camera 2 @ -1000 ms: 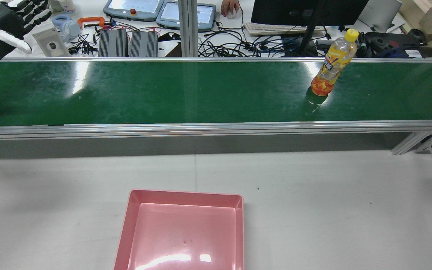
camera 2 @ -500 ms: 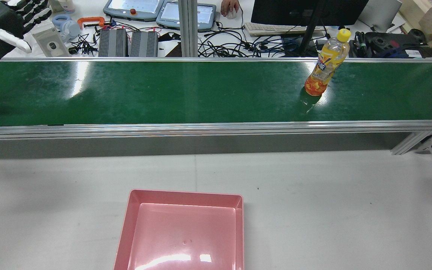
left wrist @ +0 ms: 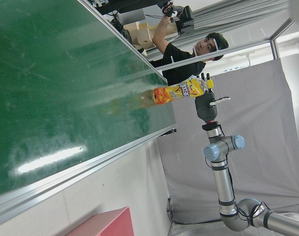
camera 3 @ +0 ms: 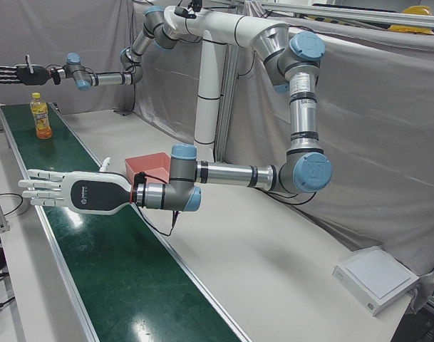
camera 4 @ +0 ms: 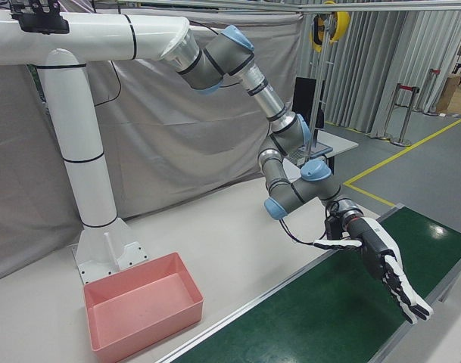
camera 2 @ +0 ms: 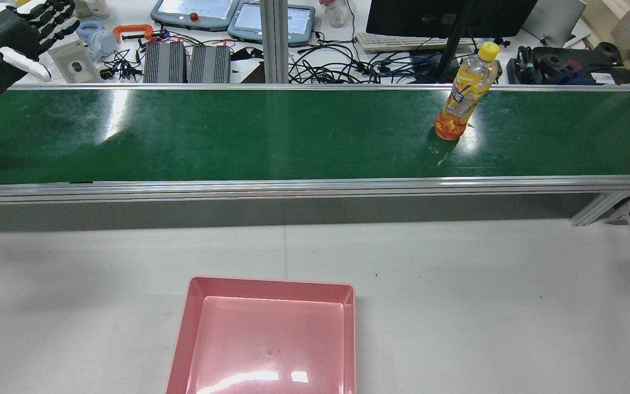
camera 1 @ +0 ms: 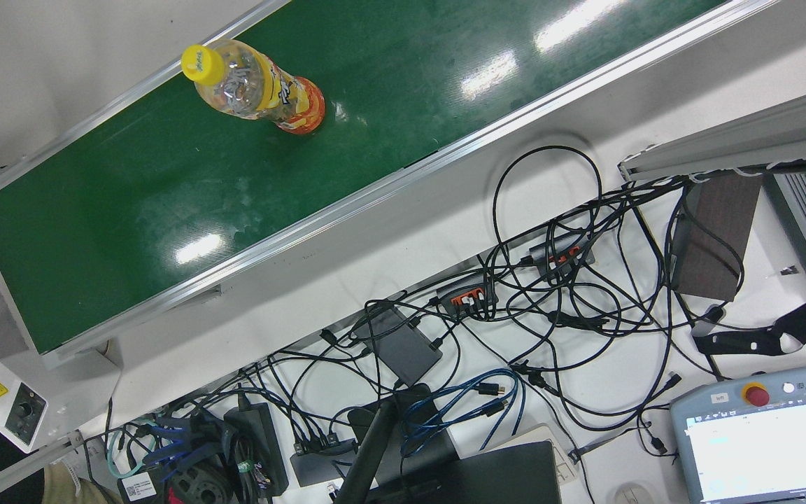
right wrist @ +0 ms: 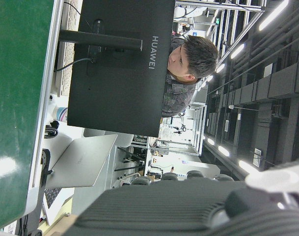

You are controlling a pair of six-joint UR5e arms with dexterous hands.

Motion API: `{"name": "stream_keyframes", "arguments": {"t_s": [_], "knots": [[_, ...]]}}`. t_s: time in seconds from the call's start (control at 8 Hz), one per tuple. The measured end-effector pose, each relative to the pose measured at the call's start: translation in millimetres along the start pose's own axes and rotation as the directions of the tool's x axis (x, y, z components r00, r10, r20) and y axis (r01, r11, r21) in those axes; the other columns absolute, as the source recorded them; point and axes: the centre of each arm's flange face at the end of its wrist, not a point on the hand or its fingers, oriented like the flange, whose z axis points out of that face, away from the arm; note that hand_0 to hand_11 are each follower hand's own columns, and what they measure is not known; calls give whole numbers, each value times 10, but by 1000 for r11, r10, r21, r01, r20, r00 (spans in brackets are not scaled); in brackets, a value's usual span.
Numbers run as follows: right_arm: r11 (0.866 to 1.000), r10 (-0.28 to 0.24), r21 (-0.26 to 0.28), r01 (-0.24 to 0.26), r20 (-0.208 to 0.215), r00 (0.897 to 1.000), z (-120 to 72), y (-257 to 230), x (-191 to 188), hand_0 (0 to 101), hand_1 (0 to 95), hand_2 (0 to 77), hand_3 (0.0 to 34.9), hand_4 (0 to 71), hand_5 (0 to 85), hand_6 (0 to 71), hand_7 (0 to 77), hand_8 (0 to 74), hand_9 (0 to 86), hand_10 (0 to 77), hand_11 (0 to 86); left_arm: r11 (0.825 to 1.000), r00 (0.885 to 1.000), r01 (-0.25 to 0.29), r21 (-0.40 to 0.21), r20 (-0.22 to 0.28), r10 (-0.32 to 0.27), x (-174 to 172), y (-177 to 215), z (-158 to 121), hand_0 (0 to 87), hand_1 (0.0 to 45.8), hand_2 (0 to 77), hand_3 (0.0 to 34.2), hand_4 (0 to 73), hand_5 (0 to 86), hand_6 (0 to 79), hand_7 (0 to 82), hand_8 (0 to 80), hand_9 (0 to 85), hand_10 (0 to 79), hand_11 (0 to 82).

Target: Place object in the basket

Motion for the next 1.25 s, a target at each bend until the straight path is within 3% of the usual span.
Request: {"name": "stream_keyframes", "arguments": {"t_s": [1.25], "knots": [[1000,0,0,0,0,1000,0,0,-1,3,0,5,3,0,0,0,5,0,0,0,0,1000,1000,0,5,4,0,-10,8,-4,573,54,0,0,71,87,5,5,0,5,27,60]]}}
